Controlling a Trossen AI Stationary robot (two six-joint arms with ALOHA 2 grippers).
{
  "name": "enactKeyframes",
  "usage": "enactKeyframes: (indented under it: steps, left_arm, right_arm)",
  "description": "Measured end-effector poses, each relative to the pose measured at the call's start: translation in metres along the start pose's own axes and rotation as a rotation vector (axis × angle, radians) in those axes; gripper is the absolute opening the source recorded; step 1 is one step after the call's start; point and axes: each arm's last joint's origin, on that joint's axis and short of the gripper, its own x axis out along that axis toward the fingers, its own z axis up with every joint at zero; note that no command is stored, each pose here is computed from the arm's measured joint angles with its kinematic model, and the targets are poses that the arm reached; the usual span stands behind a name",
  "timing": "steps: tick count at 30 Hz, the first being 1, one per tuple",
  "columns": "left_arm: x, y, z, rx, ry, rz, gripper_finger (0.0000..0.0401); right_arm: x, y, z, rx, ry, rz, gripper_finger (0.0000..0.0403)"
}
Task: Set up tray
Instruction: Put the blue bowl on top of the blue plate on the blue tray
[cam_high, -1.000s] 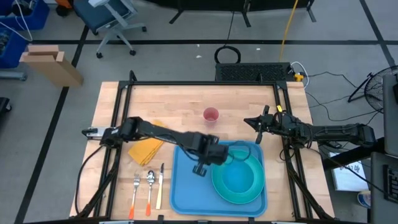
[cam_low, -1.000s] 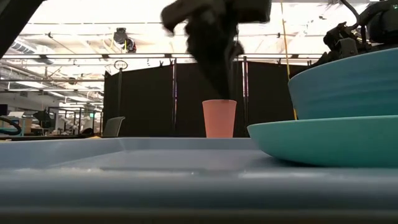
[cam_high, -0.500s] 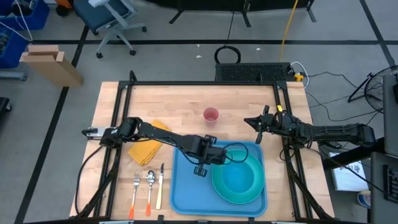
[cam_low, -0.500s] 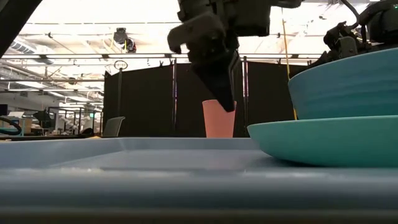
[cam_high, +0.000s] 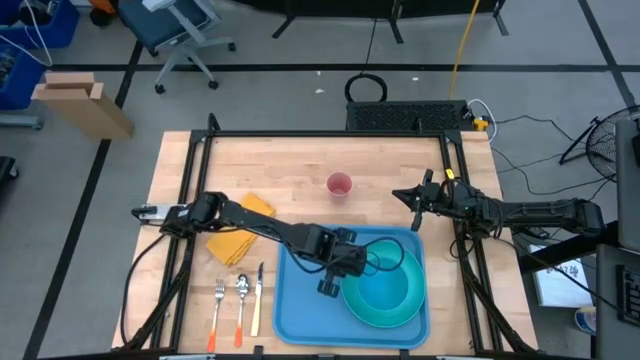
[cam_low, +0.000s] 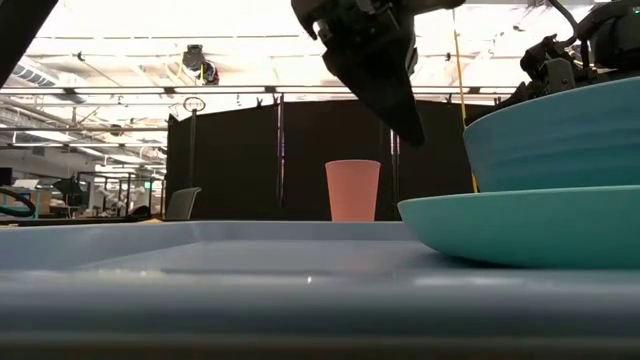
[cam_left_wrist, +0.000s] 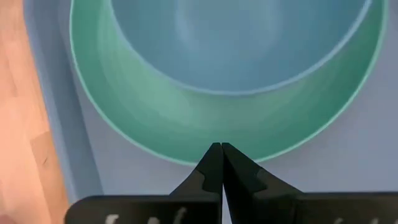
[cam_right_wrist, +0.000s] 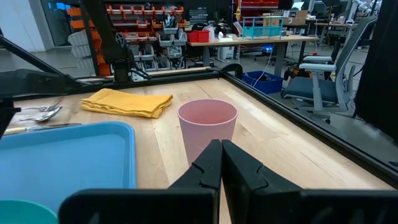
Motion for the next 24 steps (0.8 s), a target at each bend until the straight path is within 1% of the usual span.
enactKeyframes:
  steps: [4, 9, 17, 24]
  left_arm:
    - [0.0, -0.001, 0.001, -0.005, -0.011, -0.007, 0.0001]
    - [0.0, -0.001, 0.006, -0.004, -0.071, -0.038, 0.0001]
    - [0.004, 0.007, 0.007, -0.013, -0.087, -0.028, 0.0]
    - [0.003, 0.007, 0.011, -0.008, -0.125, -0.03, 0.0]
  right_arm:
    - [0.0, 0.0, 0.0, 0.0, 0.0, 0.0, 0.0]
    - [0.0, 0.0, 0.0, 0.0, 0.0, -0.001, 0.0]
    - [0.0, 0.0, 0.0, 0.0, 0.0, -0.002, 0.0]
    - [0.0, 0.0, 0.0, 0.0, 0.0, -0.002, 0.0]
